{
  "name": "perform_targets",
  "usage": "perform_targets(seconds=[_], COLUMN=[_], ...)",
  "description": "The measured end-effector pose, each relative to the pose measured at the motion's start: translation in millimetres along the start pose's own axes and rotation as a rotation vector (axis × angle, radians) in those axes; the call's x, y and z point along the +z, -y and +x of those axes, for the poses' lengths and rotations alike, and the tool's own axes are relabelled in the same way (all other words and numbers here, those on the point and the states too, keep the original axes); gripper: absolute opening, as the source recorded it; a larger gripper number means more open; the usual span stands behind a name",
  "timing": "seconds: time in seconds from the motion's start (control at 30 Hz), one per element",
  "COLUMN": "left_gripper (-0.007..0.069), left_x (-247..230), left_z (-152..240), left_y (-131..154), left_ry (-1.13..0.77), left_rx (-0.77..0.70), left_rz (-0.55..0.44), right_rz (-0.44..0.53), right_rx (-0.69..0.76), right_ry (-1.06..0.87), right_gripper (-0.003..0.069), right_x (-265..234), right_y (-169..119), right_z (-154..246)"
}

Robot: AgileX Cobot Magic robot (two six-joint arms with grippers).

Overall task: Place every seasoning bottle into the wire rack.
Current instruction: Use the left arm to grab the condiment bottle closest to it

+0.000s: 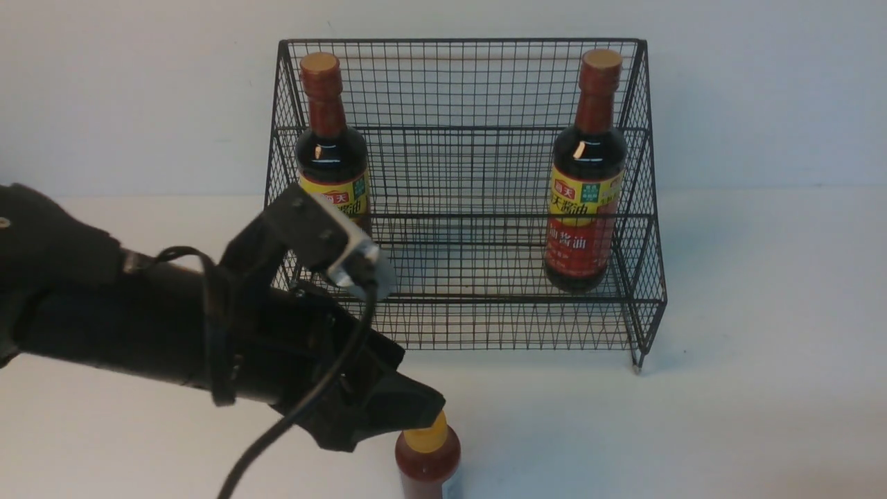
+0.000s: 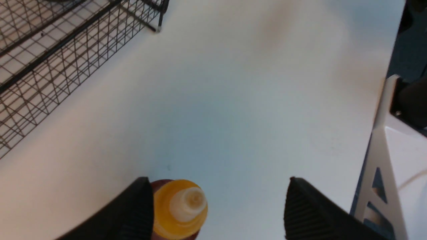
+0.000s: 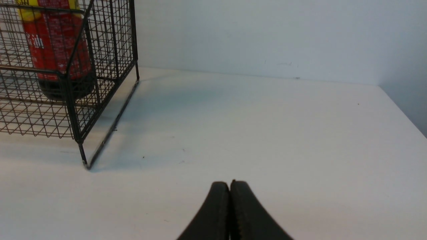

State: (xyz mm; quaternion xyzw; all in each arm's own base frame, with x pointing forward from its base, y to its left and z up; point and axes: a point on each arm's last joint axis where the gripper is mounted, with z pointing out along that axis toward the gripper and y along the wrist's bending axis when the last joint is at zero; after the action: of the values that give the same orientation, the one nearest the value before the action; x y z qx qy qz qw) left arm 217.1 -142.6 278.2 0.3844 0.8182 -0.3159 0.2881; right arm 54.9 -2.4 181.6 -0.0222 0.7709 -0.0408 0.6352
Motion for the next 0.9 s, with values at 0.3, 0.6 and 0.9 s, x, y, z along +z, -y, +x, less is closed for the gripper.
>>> perform_targets(seconds=[0.3,0.6,0.9], left_gripper=[0.0542,0.0650,0.0581], left_x=[18,42,56], left_z=[-4,3,10], left_y=[2,-17,-27], left_ry=[-0.078,-0.130,-0.170], left_rx=[0.033,0.011,0.026], left_rz=[-0.022,-0.045,-0.043], right_rz=[0.000,0.000,0.000], right_rx=[0.002,0.002,0.002], right_ry=[0.000,0.000,0.000], right_gripper=[-0.0015,-0.0015,-0.0015], right_x=[0,0,0], right_y=[0,0,0], right_z=[0,0,0])
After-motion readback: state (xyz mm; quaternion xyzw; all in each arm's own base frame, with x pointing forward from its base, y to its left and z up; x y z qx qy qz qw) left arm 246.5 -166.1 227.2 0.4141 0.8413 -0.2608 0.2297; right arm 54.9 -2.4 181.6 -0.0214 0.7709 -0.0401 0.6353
